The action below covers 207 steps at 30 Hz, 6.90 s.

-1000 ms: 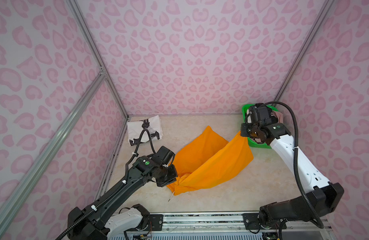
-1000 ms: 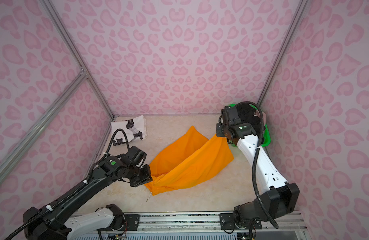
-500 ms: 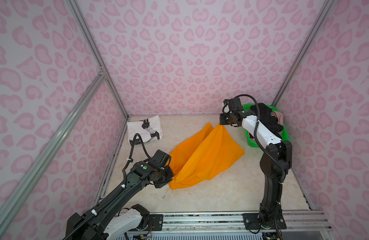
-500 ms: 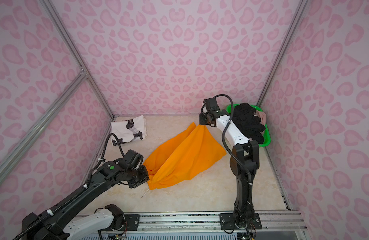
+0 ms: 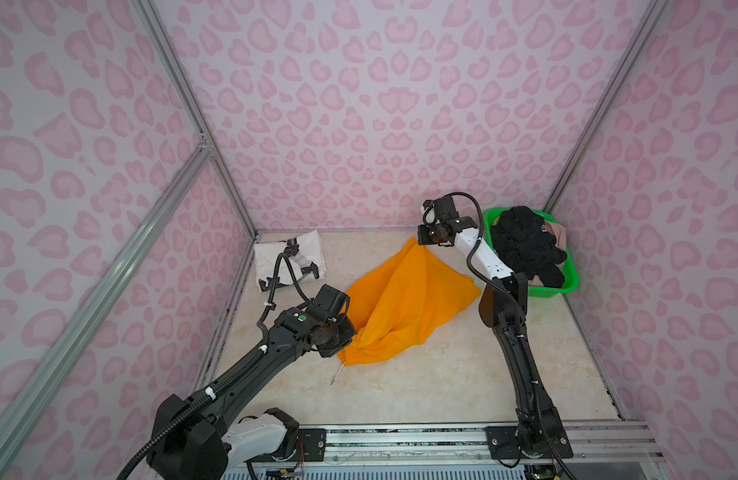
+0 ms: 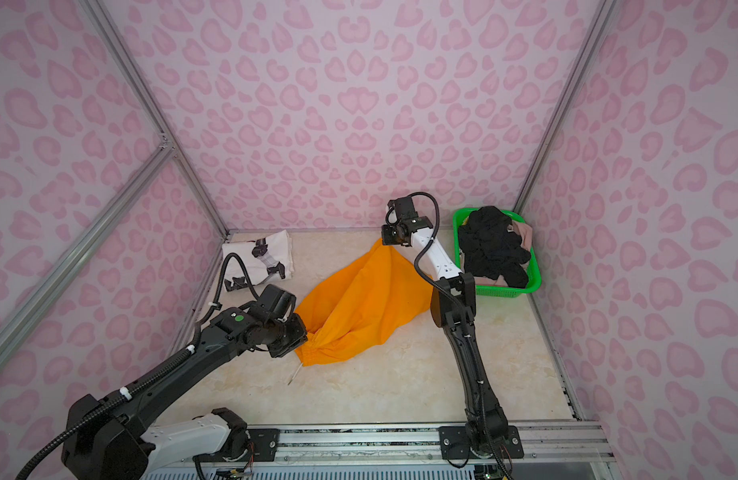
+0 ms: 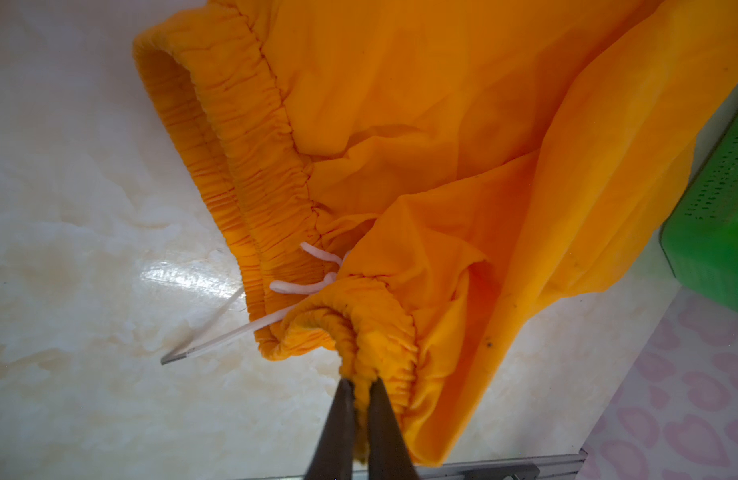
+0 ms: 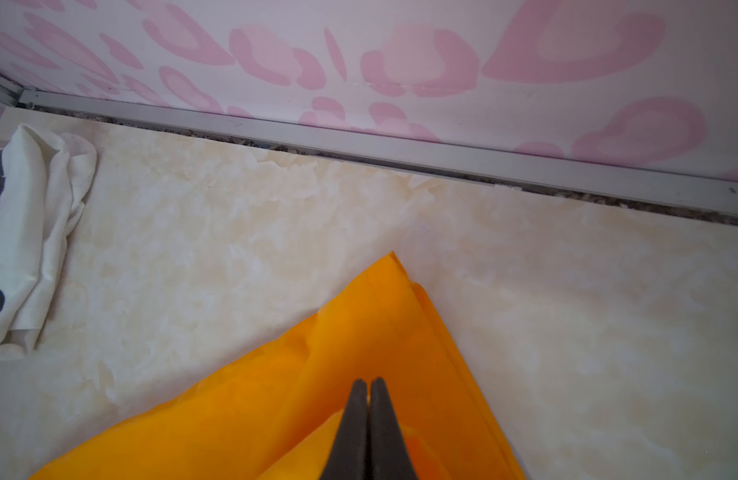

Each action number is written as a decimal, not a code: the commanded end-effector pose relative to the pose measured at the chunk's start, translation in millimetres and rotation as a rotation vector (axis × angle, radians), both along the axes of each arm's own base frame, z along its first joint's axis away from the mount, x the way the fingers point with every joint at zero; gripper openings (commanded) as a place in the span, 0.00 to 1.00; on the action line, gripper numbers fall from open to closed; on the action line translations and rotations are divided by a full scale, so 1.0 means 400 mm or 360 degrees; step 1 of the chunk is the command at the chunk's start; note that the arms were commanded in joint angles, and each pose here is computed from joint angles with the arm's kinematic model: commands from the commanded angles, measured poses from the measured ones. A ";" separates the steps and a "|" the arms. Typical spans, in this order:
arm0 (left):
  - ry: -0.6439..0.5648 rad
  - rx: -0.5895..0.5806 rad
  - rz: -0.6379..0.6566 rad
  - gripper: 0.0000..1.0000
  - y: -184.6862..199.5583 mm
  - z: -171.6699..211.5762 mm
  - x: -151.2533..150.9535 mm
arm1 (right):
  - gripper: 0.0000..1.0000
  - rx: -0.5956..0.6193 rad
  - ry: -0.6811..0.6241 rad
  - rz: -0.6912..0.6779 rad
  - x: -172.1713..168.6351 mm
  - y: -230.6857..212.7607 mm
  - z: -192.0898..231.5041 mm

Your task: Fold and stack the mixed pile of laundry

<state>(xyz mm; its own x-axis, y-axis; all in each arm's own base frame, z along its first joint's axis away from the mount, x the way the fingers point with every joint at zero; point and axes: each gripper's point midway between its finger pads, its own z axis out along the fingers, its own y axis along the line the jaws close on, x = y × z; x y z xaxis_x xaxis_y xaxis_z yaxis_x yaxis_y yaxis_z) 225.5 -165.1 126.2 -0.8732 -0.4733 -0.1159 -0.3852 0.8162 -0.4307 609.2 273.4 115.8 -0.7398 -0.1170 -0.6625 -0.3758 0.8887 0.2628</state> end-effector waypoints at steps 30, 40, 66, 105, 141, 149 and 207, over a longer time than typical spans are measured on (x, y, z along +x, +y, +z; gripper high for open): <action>0.0118 0.0016 0.0086 0.02 0.076 -0.122 0.116 | 0.41 -0.0337 0.0737 -0.0080 -0.418 -0.214 -0.202; 0.0368 -0.0005 0.0078 0.02 0.114 -0.164 -0.079 | 0.41 -0.0370 0.1007 -0.0173 -0.652 -0.303 -0.260; 0.0069 0.0011 0.0219 0.27 0.130 -0.063 0.152 | 0.39 -0.0386 0.0991 -0.0238 -0.782 -0.363 -0.226; -0.0056 0.0982 -0.1022 0.55 0.150 -0.126 0.244 | 0.55 -0.0409 0.0675 -0.0098 -0.372 -0.313 -0.189; 0.0176 0.0611 -0.0880 0.64 0.062 -0.068 0.021 | 0.48 -0.0546 0.0860 -0.0094 -0.591 -0.405 -0.163; 0.0258 0.0768 -0.1089 0.64 0.083 -0.089 -0.010 | 0.47 -0.0531 0.0873 -0.0073 -0.586 -0.397 -0.165; 0.0063 0.0706 -0.1480 0.03 0.060 -0.035 0.098 | 0.00 -0.0469 0.0224 -0.0392 -0.513 -0.480 0.142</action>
